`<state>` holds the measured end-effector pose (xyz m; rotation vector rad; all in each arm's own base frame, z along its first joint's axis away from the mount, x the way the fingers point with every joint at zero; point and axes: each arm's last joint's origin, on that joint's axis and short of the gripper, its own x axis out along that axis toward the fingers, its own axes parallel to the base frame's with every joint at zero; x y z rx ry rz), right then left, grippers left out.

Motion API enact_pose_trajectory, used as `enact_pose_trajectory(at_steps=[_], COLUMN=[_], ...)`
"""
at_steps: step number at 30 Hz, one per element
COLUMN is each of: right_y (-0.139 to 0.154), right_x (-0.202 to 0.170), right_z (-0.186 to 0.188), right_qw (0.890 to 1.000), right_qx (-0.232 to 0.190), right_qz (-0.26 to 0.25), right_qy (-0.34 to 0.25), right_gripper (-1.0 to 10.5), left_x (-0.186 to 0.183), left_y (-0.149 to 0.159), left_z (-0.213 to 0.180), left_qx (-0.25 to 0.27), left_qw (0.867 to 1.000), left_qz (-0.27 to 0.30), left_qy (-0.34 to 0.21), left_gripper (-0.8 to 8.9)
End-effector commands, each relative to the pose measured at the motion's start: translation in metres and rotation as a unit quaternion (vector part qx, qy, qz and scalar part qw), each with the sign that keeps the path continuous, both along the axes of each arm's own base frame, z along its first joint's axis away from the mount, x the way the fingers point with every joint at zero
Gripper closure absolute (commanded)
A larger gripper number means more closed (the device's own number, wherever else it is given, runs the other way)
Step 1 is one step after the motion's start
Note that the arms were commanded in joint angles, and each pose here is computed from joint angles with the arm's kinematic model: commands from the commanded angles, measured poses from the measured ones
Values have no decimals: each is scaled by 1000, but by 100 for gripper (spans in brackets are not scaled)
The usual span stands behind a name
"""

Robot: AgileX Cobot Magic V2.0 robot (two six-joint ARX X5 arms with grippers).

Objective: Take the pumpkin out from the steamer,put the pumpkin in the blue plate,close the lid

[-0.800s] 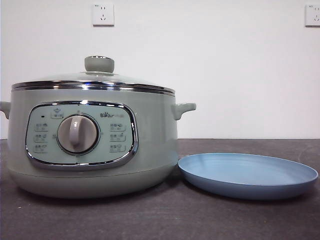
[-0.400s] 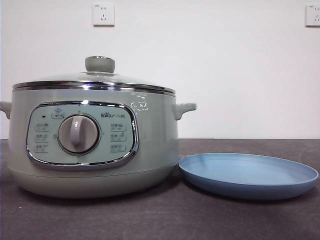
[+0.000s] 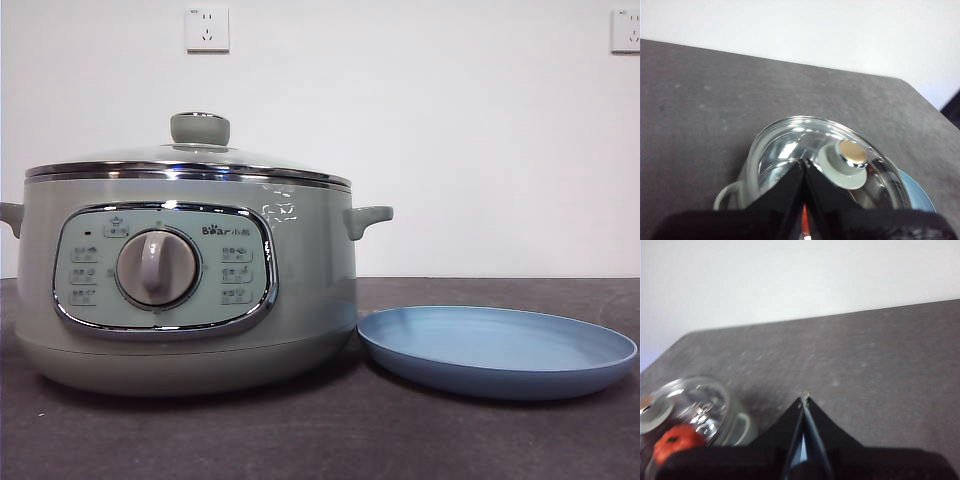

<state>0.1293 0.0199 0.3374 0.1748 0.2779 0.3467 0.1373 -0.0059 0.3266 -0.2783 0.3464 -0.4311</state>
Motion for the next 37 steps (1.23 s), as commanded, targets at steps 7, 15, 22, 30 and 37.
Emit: enact_pose_trajectory(at_steps=[7,15,22,30,37], right_y=[4,5,5,5,5], right_x=[19,25,25,25,25], right_z=[26,24,24,23,22], right_qw=[998,997,997,997,997], right_qx=[-35,-29,-28,-29,-29], right_qz=[45,44,44,44,44], right_qy=[36,53,57,62,65], right_gripper=[490,442,442,442,442], left_x=[14,38,67,97,115], left_y=[-6,-26,-62,-106,-128], left_z=[23,40,43,22,-7], left_qx=[21,25,96,178,213], left_qw=[999,995,986,968,953], left_qz=[-40,-96,-122,-133,-150], left_qy=[6,21,67,115,155], left_gripper=[373,373,373,373,374])
